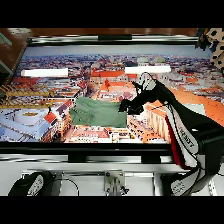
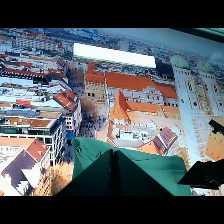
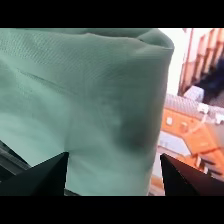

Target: Fold the shirts.

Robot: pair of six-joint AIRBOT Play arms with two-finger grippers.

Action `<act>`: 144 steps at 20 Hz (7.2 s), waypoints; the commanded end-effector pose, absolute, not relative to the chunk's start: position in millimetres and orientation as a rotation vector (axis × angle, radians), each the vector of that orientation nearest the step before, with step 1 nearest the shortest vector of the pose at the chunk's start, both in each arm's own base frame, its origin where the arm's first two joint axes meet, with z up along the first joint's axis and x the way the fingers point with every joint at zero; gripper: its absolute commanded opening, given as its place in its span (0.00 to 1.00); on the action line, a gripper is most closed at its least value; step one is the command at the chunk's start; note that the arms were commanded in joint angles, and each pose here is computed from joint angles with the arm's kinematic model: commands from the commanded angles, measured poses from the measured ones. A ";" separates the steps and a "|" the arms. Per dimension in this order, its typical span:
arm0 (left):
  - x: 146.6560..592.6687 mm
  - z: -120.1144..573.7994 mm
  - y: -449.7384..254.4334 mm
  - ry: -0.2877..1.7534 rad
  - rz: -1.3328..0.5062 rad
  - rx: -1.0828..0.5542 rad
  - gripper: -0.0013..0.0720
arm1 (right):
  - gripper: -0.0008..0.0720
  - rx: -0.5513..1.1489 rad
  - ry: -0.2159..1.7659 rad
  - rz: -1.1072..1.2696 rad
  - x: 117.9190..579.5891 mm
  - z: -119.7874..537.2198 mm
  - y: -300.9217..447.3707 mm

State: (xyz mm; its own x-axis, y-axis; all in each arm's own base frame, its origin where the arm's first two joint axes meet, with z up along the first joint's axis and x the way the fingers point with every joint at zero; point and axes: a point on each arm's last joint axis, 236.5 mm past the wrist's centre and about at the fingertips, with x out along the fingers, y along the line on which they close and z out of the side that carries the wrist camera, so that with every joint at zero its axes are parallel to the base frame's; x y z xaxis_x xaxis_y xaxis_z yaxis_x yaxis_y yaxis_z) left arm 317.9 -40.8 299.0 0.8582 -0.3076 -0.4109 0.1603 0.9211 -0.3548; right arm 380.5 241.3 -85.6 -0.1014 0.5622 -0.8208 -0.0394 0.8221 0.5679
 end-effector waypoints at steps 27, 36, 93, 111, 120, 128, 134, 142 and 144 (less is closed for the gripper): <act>327.1 299.7 -36.0 0.463 -0.240 -0.312 0.06 | 0.11 0.700 0.682 0.193 408.5 331.4 -13.9; 327.5 299.5 -35.9 0.463 -0.240 -0.313 0.06 | 0.11 0.838 0.588 0.125 456.7 322.3 -55.1; 312.4 299.0 -42.7 0.479 -0.267 -0.255 0.06 | 0.11 0.579 1.538 -0.658 144.3 91.2 -116.8; 338.0 210.3 -58.4 0.745 -0.294 -0.147 0.05 | 0.95 0.164 0.679 -0.517 291.9 272.0 -164.0; 325.9 50.9 -108.6 1.318 -0.211 0.217 0.79 | 0.95 -0.034 1.227 0.112 366.1 118.6 91.5; 320.9 48.6 -104.5 1.349 -0.195 0.205 0.76 | 0.95 -0.074 1.415 0.173 353.5 70.6 121.1; 321.0 48.6 -104.6 1.349 -0.195 0.205 0.76 | 0.95 -0.074 1.413 0.174 353.9 70.7 121.2; 321.0 48.6 -104.6 1.349 -0.195 0.205 0.76 | 0.95 -0.074 1.413 0.174 353.9 70.7 121.2; 321.0 48.6 -104.6 1.349 -0.195 0.205 0.76 | 0.95 -0.074 1.413 0.174 353.9 70.7 121.2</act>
State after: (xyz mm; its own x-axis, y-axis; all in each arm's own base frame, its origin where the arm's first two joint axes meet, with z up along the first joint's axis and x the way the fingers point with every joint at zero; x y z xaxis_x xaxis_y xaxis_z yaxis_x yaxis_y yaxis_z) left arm 321.0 -104.8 48.8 0.2098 -0.0222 -0.9775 0.2560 0.9661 0.0330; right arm 354.1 120.8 70.7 0.1481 0.0766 -0.9860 -0.1635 0.9852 0.0520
